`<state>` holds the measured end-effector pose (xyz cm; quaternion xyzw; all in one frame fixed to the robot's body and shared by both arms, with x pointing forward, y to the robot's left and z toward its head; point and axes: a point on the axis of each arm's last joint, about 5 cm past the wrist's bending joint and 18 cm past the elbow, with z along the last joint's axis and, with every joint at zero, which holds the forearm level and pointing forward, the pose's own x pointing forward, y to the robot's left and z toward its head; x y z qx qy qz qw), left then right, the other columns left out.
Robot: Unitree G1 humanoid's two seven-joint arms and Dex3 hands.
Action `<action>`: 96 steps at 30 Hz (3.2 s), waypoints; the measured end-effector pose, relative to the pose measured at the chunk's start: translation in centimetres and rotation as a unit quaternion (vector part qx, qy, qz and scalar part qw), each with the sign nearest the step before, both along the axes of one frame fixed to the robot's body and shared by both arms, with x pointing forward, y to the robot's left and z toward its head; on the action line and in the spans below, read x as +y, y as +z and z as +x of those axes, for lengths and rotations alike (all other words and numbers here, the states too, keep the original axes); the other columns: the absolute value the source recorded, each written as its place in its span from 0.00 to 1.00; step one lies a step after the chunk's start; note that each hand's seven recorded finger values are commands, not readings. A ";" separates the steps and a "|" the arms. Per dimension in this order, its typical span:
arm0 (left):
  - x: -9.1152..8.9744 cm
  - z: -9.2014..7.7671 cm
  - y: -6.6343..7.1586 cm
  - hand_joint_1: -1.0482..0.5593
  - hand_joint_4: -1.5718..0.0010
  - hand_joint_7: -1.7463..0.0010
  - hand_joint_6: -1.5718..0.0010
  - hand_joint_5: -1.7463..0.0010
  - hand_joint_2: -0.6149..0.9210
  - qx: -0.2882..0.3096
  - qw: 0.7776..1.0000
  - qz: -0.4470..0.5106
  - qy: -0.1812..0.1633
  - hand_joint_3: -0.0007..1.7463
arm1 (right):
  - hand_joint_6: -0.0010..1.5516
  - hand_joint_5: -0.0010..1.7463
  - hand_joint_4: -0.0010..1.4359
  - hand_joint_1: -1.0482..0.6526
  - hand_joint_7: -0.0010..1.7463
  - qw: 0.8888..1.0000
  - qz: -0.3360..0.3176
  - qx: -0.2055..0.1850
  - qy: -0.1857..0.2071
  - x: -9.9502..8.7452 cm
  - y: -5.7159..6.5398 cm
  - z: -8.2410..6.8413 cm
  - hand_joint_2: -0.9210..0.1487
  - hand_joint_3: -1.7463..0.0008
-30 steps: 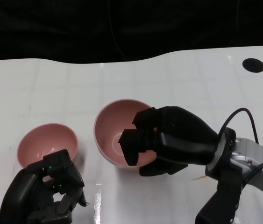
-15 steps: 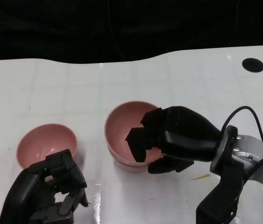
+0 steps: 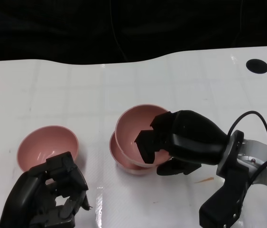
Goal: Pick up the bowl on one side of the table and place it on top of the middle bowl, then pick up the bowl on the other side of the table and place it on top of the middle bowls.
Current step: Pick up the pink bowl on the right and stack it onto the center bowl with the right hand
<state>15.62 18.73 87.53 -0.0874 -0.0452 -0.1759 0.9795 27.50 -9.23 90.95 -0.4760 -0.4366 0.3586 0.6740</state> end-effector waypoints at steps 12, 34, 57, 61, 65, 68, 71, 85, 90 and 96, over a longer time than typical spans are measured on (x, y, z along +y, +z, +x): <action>0.0 0.0 0.1 0.65 0.51 0.19 0.50 0.07 0.78 0.000 1.000 0.000 0.001 0.66 | 0.36 1.00 0.58 0.51 1.00 1.000 -0.028 -0.009 0.008 0.5 0.0 0.1 0.13 0.73; -0.2 0.0 0.2 0.65 0.51 0.19 0.51 0.05 0.79 -0.003 1.000 0.000 -0.001 0.65 | 0.37 1.00 0.59 0.51 1.00 1.000 -0.018 -0.015 0.020 1.3 -0.1 0.0 0.11 0.76; -0.3 0.0 0.2 0.65 0.52 0.18 0.51 0.05 0.78 -0.003 1.000 0.000 -0.001 0.67 | 0.35 1.00 0.57 0.53 1.00 0.999 -0.019 -0.025 0.027 2.0 0.5 0.7 0.10 0.81; -0.3 0.0 0.2 0.65 0.52 0.18 0.51 0.04 0.78 -0.003 1.000 -0.001 -0.001 0.66 | 0.36 1.00 0.58 0.53 1.00 0.999 -0.022 -0.023 0.027 2.0 0.4 0.7 0.09 0.82; -0.3 -0.1 0.3 0.65 0.52 0.19 0.51 0.05 0.79 -0.005 1.000 -0.001 0.001 0.66 | 0.37 1.00 0.58 0.52 1.00 0.999 -0.022 -0.023 0.026 2.1 0.2 0.7 0.08 0.83; -0.3 -0.1 0.3 0.65 0.52 0.19 0.51 0.05 0.79 -0.005 1.000 -0.001 0.002 0.66 | 0.38 1.00 0.59 0.52 0.98 0.999 -0.022 -0.026 0.024 2.1 0.1 0.6 0.06 0.84; -0.3 -0.2 0.3 0.65 0.52 0.19 0.51 0.06 0.79 -0.002 1.000 -0.001 0.002 0.65 | 0.40 1.00 0.59 0.51 0.96 0.999 -0.025 -0.026 0.024 2.1 0.0 0.6 0.05 0.85; -0.3 -0.2 0.3 0.65 0.50 0.20 0.50 0.08 0.79 0.006 1.000 -0.010 0.001 0.64 | 0.37 1.00 0.59 0.52 0.97 0.999 -0.033 -0.013 0.012 1.7 -0.6 0.6 0.01 0.86; -0.3 -0.1 0.3 0.65 0.49 0.20 0.49 0.08 0.78 0.007 1.000 -0.010 0.001 0.66 | 0.40 1.00 0.59 0.52 0.91 0.999 -0.036 -0.010 0.008 1.5 -0.8 0.6 0.01 0.87; -0.3 -0.1 0.4 0.65 0.49 0.20 0.49 0.09 0.78 0.007 1.000 -0.011 0.000 0.67 | 0.38 1.00 0.59 0.51 0.93 0.999 -0.036 -0.009 0.007 1.5 -0.8 0.6 0.00 0.87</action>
